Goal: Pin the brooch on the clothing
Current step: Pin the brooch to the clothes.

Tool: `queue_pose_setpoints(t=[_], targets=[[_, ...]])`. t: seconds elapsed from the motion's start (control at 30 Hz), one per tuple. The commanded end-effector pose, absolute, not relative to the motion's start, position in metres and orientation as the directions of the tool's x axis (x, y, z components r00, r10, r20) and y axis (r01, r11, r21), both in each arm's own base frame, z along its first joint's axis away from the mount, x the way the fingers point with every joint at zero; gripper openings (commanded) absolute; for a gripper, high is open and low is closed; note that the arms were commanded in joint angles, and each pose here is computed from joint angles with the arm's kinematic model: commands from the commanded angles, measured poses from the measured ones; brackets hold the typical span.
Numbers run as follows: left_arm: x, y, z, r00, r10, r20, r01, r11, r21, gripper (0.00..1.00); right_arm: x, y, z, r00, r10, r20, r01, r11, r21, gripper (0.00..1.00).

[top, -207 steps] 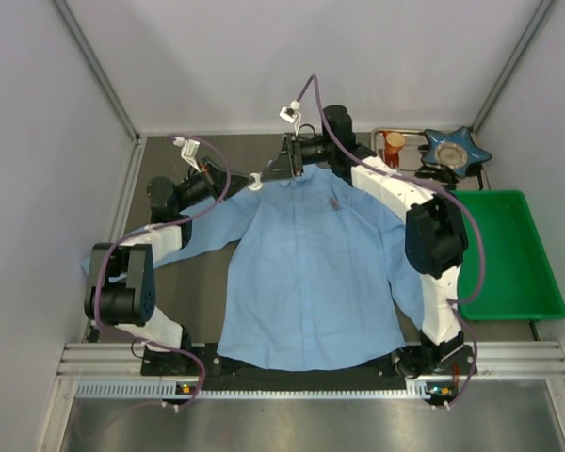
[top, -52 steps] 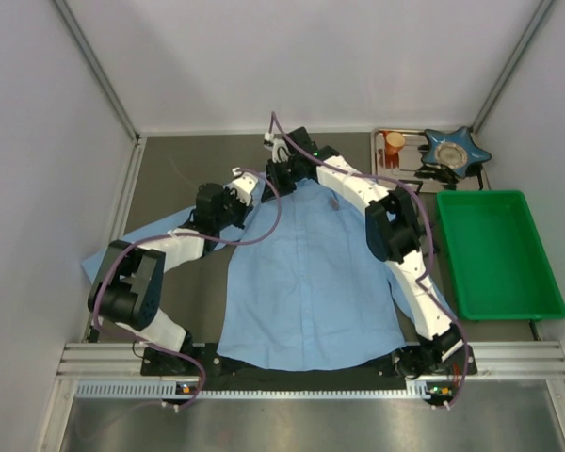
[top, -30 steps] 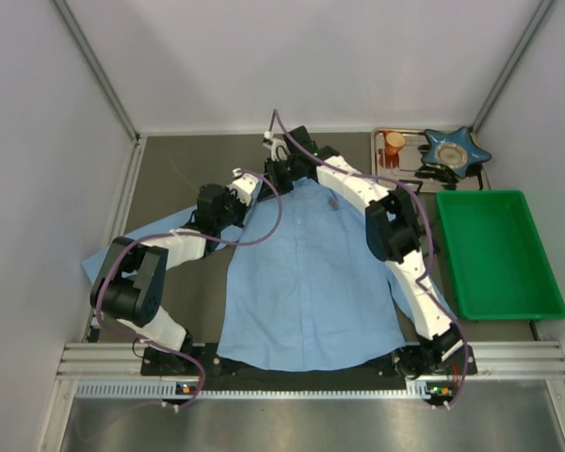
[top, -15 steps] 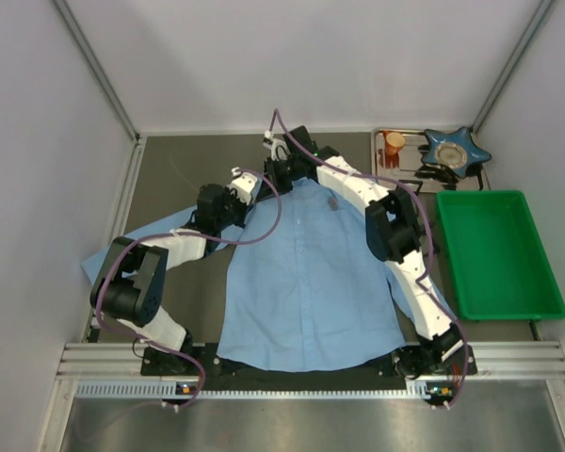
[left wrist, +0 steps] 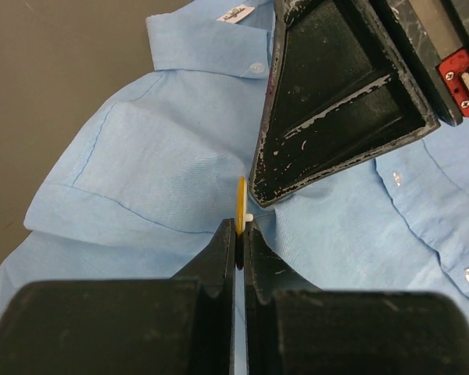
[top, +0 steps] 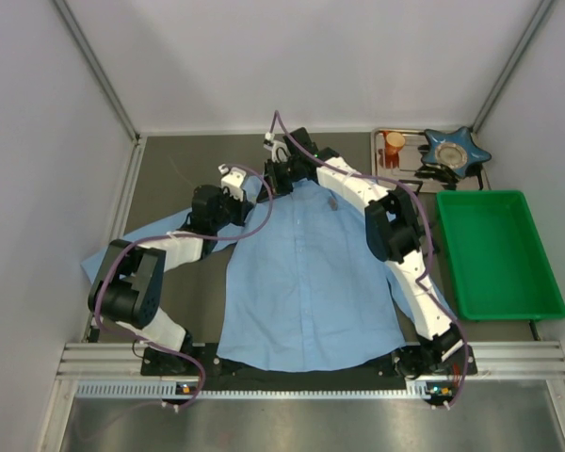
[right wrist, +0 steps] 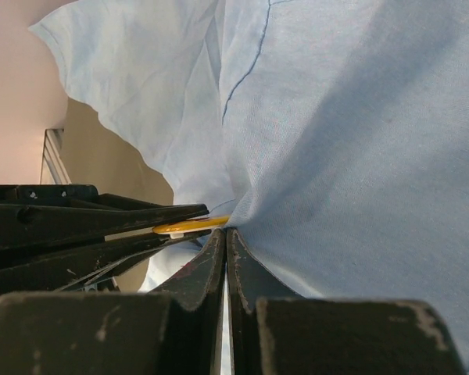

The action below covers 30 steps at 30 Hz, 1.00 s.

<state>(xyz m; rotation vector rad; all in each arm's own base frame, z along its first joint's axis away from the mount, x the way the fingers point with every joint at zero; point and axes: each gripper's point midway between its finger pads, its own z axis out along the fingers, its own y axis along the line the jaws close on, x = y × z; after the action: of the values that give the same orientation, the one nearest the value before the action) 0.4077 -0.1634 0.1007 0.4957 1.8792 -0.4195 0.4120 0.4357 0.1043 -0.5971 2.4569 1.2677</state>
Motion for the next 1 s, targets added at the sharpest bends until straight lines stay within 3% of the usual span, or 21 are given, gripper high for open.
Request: queue_pose_setpoints(t=[0.0,0.97], targets=[[0.410,-0.176,0.143,-0.231,0.009,-0.973,0.562,0.818,-0.126,0.00,0.413,0.441,0.139,-0.832,-0.199,-0.517,-0.543,0.478,0.690,0.00],[0.415,-0.196,0.174,-0.271,-0.205,-0.940,0.572,0.751,-0.329,0.00,0.413,0.437,0.125,-0.834,-0.190,-0.518,-0.528,0.549,0.648,0.00]])
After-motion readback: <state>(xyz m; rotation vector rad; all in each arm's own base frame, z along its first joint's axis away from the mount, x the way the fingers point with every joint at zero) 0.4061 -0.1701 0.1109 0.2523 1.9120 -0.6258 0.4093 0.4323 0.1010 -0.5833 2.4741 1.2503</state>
